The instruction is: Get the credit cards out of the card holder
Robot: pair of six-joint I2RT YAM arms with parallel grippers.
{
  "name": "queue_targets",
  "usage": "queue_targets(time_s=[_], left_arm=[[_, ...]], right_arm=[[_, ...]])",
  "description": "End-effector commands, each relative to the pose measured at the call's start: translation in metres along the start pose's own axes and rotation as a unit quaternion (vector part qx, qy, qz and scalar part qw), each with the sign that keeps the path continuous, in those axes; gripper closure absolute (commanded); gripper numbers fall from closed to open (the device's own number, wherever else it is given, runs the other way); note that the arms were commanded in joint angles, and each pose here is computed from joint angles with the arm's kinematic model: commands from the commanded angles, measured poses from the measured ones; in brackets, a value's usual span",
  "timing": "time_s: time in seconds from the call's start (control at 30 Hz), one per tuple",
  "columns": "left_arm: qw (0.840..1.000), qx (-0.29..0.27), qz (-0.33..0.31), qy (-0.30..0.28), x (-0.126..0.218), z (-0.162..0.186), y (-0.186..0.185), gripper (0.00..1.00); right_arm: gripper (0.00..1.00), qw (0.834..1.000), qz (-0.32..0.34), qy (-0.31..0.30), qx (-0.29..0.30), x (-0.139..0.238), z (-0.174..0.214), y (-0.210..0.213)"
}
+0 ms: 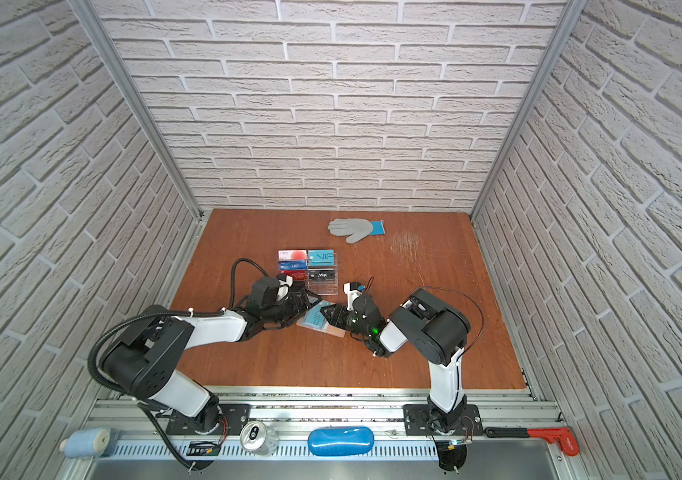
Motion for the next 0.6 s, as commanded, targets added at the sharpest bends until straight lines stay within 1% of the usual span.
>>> queue_targets(time_s=[0.0, 0.37, 0.57], left_arm=[[1.0, 0.012, -0.018, 0.013, -0.0033, 0.0091, 0.0143, 0.02], [1.0, 0.012, -0.019, 0.014, -0.0048, 0.0097, 0.016, 0.02], [1.0, 0.012, -0.018, 0.016, -0.0058, 0.0098, 0.0159, 0.02]], right_arm=[[0.64, 1.0, -0.027, 0.0, 0.004, -0.0022, 0.0029, 0.0062], [0.64, 0.998, -0.068, -0.003, 0.004, -0.0024, 0.0056, 0.0134], [0.64, 0.998, -0.069, 0.001, -0.007, -0.0083, 0.009, 0.0039]])
Point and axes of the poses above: each gripper's point midway between its finger pads, its own x axis back along the fingers, its own y axis along the line the jaws close on, z = x × y, the point moved 9 cm from there along x, back along the fingers, and after that the axes turned 12 degrees about -x, right-handed, at the moved point
